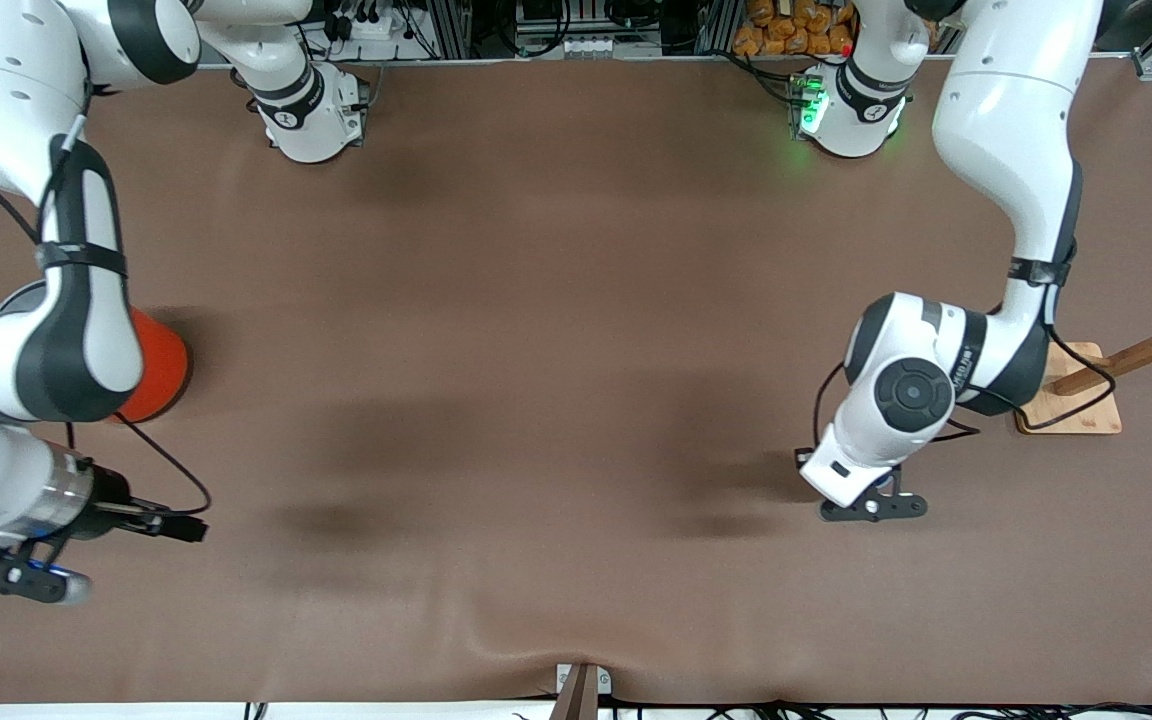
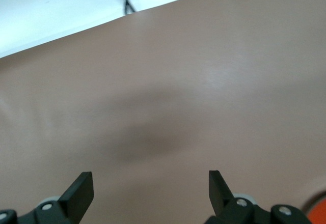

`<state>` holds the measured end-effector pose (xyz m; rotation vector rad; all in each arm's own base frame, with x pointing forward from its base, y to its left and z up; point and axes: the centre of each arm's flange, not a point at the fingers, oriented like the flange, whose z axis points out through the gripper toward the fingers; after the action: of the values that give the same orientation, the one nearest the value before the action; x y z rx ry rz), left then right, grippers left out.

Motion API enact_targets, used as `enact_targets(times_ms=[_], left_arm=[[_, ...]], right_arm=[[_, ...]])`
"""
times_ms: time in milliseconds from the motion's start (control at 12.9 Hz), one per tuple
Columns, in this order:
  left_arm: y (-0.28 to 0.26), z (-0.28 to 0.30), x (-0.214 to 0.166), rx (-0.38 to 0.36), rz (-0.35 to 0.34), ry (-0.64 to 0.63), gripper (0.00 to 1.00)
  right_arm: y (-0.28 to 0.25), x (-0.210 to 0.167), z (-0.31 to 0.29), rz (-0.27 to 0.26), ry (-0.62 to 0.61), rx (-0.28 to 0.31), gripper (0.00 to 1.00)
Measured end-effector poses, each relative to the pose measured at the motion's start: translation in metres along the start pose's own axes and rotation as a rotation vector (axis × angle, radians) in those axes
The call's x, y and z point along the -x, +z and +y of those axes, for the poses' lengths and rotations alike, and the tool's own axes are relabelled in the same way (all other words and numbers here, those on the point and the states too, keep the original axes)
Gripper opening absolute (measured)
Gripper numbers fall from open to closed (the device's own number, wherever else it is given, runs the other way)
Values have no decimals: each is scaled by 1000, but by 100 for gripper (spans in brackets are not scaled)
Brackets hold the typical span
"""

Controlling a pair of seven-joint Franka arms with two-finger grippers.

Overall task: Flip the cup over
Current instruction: 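Stand the cup upright with the left gripper while the right arm retracts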

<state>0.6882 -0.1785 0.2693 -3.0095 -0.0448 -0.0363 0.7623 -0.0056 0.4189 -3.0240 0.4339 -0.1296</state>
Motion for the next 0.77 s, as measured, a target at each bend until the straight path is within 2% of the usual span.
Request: enact_targets(times_ms=[155, 387, 619, 773], left_arm=[[25, -3, 0, 2, -10, -1, 6], [37, 3, 0, 9, -9, 6, 15], [8, 1, -9, 21, 38, -1, 45], [-43, -8, -13, 26, 89, 1, 66]], right_arm=[[-10, 13, 19, 19, 27, 12, 100], [-36, 51, 36, 4, 44, 28, 100], [-80, 91, 43, -26, 51, 34, 100], [-114, 116, 43, -50, 63, 38, 100]])
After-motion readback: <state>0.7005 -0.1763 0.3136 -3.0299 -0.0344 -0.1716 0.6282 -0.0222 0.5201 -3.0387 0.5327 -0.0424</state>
